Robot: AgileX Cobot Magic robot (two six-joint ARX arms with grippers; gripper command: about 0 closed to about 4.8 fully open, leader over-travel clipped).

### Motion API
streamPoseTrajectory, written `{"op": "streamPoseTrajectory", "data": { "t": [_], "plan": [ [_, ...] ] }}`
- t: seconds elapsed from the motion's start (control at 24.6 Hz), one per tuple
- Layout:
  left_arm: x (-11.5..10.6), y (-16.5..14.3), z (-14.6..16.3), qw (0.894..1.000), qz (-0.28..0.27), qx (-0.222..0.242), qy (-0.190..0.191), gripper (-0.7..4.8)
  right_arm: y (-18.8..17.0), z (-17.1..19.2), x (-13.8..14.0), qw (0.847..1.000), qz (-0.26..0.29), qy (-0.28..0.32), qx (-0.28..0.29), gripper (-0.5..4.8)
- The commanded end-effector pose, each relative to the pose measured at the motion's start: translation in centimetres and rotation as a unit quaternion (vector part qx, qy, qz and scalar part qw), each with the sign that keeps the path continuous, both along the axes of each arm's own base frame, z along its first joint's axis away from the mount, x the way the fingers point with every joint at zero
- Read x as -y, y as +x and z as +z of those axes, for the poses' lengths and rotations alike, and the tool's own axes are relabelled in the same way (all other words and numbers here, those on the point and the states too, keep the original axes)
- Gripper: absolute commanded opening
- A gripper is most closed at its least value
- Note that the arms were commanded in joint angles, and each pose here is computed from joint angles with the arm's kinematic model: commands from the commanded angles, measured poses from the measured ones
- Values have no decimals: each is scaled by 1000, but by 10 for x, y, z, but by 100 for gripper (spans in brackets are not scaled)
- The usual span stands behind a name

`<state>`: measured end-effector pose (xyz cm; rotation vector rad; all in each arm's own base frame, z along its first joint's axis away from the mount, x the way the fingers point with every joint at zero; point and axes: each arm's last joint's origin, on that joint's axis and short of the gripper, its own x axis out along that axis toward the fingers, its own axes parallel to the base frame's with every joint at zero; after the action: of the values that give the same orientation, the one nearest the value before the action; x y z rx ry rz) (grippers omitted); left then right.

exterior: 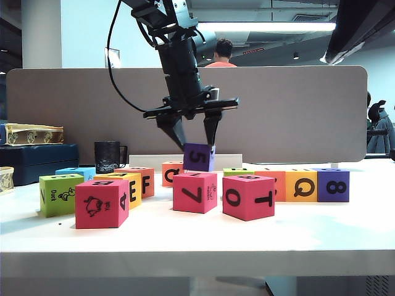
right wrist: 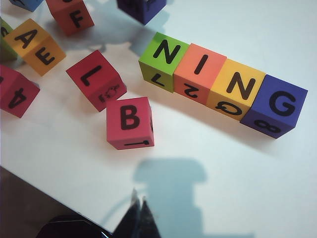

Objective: Select the appropriate blocks from the scattered letter blocks on the table and arrange them in a row to spell out "LEARNING".

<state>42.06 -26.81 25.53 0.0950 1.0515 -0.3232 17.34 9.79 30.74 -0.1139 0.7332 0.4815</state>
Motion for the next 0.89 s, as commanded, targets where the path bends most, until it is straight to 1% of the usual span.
{"op": "streamPoseTrajectory", "data": {
  "t": [0.04,0.08,0.16,0.45,0.65,0.89],
  "plan": [
    [-2,-6,-4,999,9,-32,14,236,0,3,0,1000,1,5,8,-2],
    [-3,-7,-4,999,20,-43,14,236,0,3,0,1000,1,5,8,-2],
    [-3,-10,-6,997,19,-69,0,236,0,3,0,1000,1,5,8,-2],
    [3,-16,-9,995,28,-91,-8,236,0,3,0,1000,1,4,8,-2],
    [9,-20,-20,993,33,-117,9,236,0,2,0,1000,1,4,6,-2],
    [9,-20,-30,991,35,-130,18,236,0,2,0,1000,1,4,6,-2]
  ]
}}
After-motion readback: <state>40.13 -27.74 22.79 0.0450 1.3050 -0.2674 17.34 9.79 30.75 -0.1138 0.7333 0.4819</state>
